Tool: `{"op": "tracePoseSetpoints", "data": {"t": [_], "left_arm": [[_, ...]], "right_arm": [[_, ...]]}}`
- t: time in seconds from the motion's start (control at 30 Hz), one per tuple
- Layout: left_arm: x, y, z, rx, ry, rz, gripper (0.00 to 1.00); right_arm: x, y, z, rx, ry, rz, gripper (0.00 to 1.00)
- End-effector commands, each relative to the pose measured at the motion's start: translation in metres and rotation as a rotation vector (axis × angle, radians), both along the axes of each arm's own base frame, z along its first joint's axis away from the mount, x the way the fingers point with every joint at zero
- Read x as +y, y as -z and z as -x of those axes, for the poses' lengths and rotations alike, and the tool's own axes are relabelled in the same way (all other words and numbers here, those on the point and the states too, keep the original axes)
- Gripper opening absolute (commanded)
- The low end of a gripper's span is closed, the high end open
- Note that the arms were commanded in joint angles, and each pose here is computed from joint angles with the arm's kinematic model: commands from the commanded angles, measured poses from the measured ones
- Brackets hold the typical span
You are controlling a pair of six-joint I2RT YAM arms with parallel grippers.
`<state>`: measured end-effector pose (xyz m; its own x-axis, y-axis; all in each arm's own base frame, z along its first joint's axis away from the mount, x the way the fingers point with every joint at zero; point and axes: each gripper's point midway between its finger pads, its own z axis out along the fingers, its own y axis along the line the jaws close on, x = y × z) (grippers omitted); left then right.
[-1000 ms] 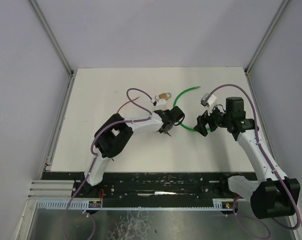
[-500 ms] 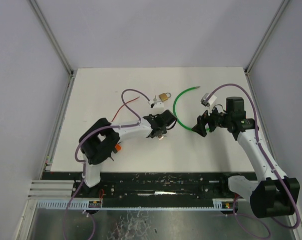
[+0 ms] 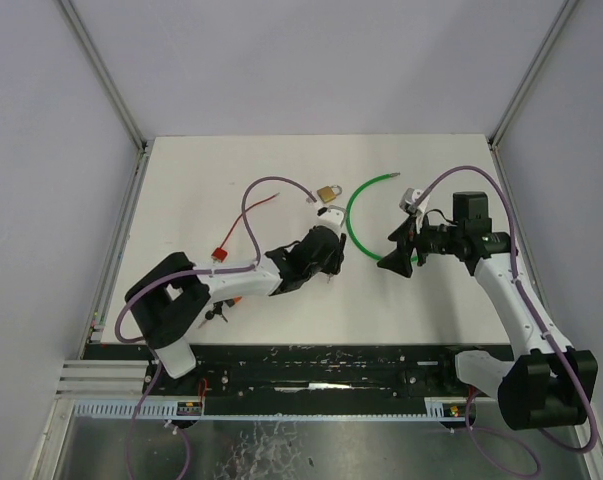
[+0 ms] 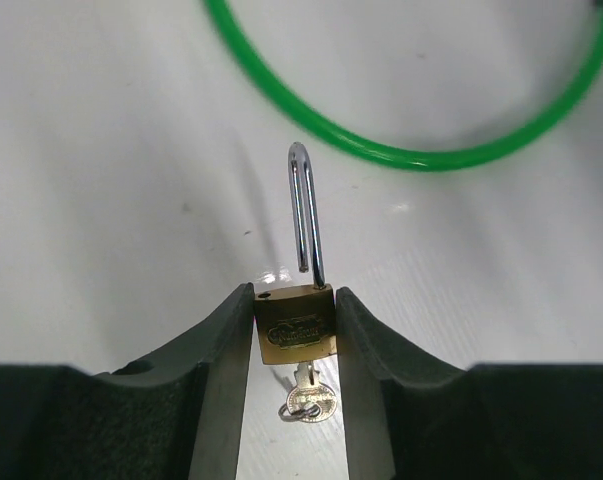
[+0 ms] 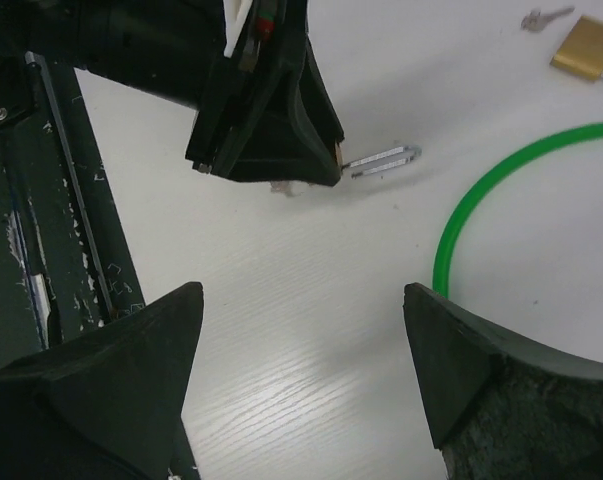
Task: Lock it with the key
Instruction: Pick up the lock from the center of the board.
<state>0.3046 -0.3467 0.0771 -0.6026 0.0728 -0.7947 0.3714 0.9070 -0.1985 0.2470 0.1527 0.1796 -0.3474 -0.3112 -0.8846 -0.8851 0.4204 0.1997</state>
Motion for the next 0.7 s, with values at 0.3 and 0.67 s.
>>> {"op": "tracePoseSetpoints", "data": {"t": [0.3, 0.67], "left_arm": [[-0.077, -0.061, 0.021, -0.222, 0.708, 0.131, 0.00], [-0.060, -0.076, 0.054, -0.384, 0.876, 0.239, 0.00]], "right_arm": [[0.011, -0.050, 0.015, -0.668, -0.418, 0.044, 0.99], [0.011, -0.005, 0.010, -0.504, -0.400, -0.002, 0.88]]}}
